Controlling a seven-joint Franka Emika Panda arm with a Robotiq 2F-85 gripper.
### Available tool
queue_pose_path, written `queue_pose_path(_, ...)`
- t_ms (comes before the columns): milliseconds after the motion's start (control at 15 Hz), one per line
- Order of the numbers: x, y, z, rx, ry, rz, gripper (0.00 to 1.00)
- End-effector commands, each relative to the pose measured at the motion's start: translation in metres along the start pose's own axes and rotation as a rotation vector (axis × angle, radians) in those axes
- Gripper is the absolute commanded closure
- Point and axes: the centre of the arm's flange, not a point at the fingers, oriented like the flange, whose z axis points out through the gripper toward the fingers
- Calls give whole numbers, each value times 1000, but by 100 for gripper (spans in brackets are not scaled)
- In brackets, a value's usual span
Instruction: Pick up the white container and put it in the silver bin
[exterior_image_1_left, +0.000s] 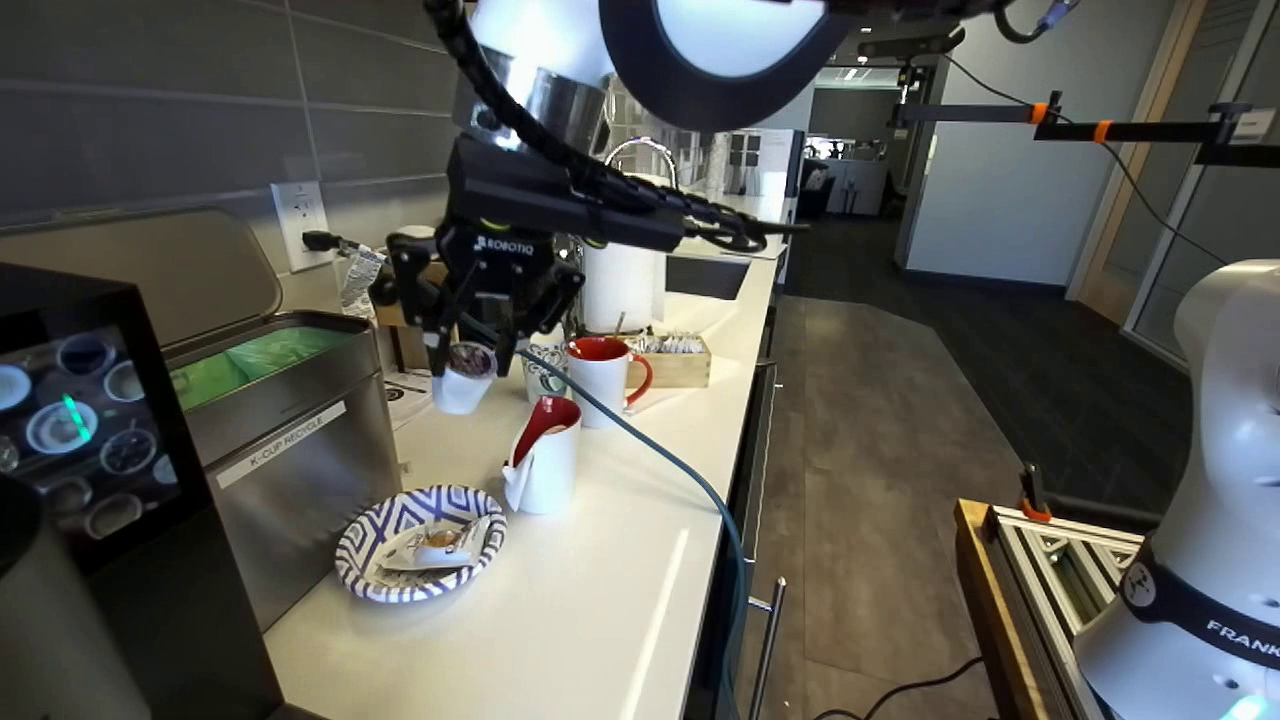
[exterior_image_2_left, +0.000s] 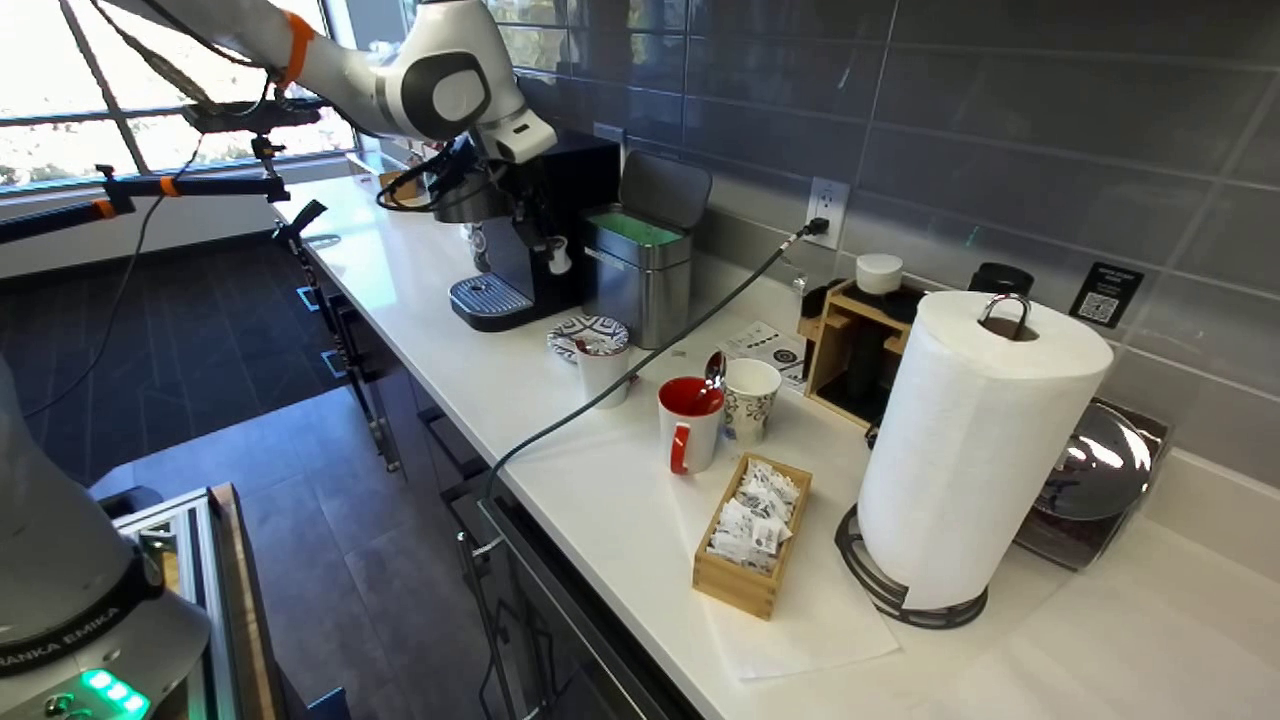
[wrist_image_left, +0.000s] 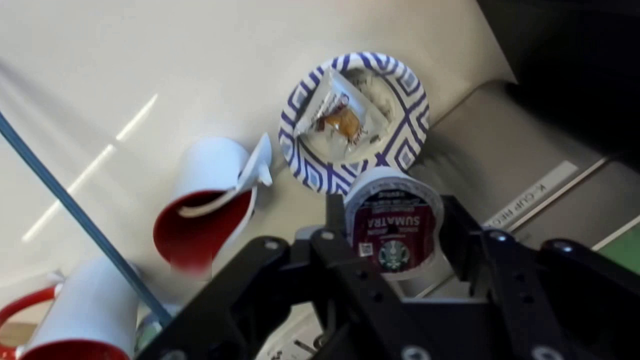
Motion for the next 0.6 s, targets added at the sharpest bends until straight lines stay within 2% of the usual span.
queue_pose_path(0, 22, -12, -44, 2, 114, -73, 77)
queue_pose_path(267, 41, -51, -87, -27, 246, -161, 77)
queue_pose_path(400, 45, -66, -99, -43, 246, -166, 77)
queue_pose_path(467, 38, -41, -96, -10, 238, -160, 52)
queue_pose_path(533, 39, -47, -102, -14, 241, -163, 52)
